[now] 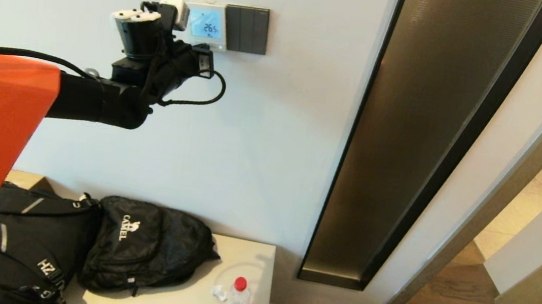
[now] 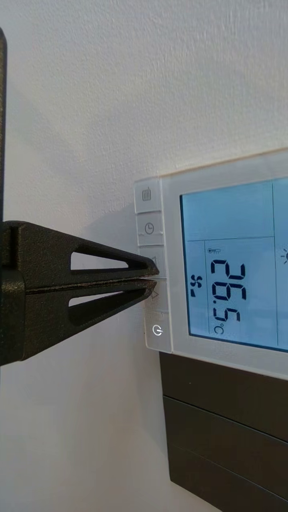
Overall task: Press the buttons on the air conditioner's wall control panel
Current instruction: Press the temperature decrease button
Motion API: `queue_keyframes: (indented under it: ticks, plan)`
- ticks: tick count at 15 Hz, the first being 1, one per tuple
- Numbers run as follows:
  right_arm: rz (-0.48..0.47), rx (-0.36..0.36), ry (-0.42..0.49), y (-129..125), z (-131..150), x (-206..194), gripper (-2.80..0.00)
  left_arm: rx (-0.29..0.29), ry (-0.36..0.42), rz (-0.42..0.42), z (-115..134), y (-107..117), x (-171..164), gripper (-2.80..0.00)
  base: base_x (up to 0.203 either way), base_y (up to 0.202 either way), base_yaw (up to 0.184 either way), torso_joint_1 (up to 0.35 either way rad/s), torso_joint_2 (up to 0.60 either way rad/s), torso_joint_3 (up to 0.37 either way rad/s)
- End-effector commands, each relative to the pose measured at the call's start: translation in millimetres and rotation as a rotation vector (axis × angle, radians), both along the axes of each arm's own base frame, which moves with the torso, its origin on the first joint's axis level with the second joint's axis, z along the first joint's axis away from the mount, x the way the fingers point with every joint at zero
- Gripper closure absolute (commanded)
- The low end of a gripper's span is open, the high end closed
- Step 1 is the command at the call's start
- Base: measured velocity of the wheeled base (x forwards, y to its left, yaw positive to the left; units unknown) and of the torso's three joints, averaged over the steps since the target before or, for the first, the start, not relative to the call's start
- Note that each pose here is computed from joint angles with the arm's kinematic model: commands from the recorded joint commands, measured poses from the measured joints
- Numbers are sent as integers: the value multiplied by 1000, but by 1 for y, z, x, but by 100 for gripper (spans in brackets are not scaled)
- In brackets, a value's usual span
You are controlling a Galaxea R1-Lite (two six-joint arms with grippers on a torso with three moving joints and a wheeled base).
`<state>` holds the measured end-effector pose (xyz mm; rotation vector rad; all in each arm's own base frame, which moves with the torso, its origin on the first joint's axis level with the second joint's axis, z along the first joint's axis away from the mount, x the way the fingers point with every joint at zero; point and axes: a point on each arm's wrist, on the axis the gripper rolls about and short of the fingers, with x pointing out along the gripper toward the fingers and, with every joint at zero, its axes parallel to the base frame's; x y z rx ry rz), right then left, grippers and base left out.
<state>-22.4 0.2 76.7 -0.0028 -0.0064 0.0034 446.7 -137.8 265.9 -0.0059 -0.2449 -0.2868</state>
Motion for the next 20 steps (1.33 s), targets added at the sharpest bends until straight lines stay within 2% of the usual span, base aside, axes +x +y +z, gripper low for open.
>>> queue_keyframes:
  ticks: [1,7,12,20]
  plan:
    - [0,0,2,0,0,0,0,-1,-2,5,-4,1,6,0,0,0,0,0,0,0]
    - [0,0,-1,0,0,0,0,-2,-4,25,-5,10,9,0,0,0,0,0,0,0]
    - [0,0,0,0,0,0,0,-4,-11,33,0,17,-1,0,0,0,0,0,0,0]
    - [0,0,2,0,0,0,0,-3,-6,28,-4,13,2,0,0,0,0,0,0,0]
